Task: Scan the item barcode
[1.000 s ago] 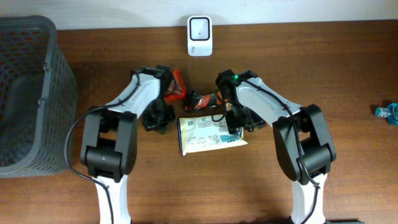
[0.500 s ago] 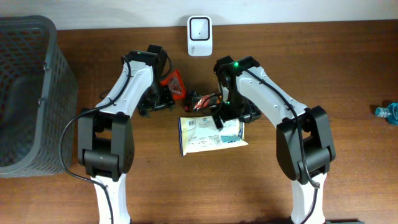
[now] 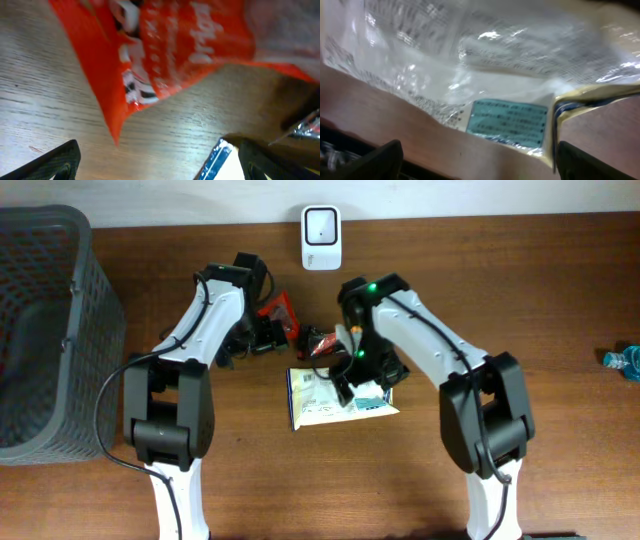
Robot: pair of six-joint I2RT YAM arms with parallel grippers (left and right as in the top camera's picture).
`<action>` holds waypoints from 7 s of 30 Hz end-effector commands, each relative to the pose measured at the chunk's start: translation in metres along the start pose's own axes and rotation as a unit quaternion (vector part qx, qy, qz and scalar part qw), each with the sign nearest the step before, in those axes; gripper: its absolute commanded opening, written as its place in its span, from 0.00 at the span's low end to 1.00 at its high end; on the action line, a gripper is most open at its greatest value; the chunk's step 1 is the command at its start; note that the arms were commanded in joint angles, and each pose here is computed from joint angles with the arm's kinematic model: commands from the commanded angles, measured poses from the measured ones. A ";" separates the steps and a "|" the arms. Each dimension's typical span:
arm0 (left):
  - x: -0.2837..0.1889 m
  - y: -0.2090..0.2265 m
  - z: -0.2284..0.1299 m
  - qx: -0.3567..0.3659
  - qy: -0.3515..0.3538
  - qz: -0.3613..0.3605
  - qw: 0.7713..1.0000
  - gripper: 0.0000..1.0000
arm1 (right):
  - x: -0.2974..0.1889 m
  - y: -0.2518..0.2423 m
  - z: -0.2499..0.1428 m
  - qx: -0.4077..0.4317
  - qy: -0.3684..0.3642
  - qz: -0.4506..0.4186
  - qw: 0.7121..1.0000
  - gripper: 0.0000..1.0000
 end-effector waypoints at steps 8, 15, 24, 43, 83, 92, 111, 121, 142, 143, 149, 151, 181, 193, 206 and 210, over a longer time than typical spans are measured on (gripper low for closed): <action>0.002 0.050 0.020 -0.075 -0.010 0.003 0.997 0.99 | 0.014 0.058 -0.003 -0.118 -0.078 -0.251 0.958 0.99; 0.001 0.076 0.023 -0.107 -0.003 0.004 0.994 0.99 | 0.031 0.100 -0.003 -0.186 -0.133 -0.292 0.929 0.99; 0.001 0.080 0.024 -0.111 -0.003 0.007 0.994 0.99 | 0.062 0.086 0.004 -0.190 -0.163 -0.329 0.911 0.94; 0.001 0.082 0.019 -0.111 0.008 0.013 0.994 0.99 | 0.029 0.087 0.022 -0.080 -0.238 -0.315 0.915 0.04; 0.001 0.082 0.019 -0.111 0.008 0.013 0.994 0.99 | -0.059 -0.079 0.054 0.243 -0.171 0.122 0.947 0.25; 0.001 0.082 0.019 -0.111 0.008 0.013 0.994 0.99 | -0.082 -0.107 0.026 0.210 -0.144 0.022 0.967 0.50; 0.001 0.082 0.019 -0.111 0.008 0.013 0.994 0.99 | -0.008 0.001 0.002 -0.005 -0.069 -0.109 0.992 0.81; 0.001 0.082 0.019 -0.111 0.008 0.013 0.994 0.99 | 0.043 -0.005 0.017 0.054 -0.106 -0.082 0.989 0.60; 0.001 0.082 0.019 -0.111 0.008 0.013 0.994 0.99 | 0.004 0.003 0.015 0.080 -0.107 -0.082 0.988 0.99; 0.001 0.082 0.019 -0.111 0.008 0.013 0.994 0.99 | 0.001 0.005 0.015 0.079 -0.107 -0.082 0.988 0.99; 0.001 0.082 0.019 -0.111 0.008 0.013 0.994 0.99 | 0.004 0.012 0.017 0.076 -0.107 -0.056 0.990 0.99; 0.001 0.082 0.019 -0.111 0.008 0.013 0.994 0.99 | 0.009 0.015 0.019 0.071 -0.110 -0.054 0.990 0.99; 0.001 0.082 0.019 -0.111 0.008 0.013 0.994 0.99 | 0.007 0.032 0.031 0.074 -0.147 -0.041 0.986 0.17; 0.001 0.082 0.019 -0.111 0.008 0.013 0.994 0.99 | -0.024 0.023 0.051 0.089 -0.196 -0.033 0.976 0.04; 0.001 0.082 0.019 -0.111 0.008 0.013 0.994 0.99 | -0.075 0.012 0.122 0.106 -0.362 0.080 0.922 0.04; 0.001 0.082 0.019 -0.111 0.008 0.013 0.994 0.99 | -0.112 0.020 0.152 0.084 -0.467 0.102 0.874 0.04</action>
Point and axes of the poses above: each gripper's point midway between its finger pads, its own x axis out along the fingers, its own y axis along the line the jaws close on, z = x × y, the point moved 4 cm from there along -x, back along the fingers, and after that the axes turned 8 degrees about x, right-handed, at the moved point
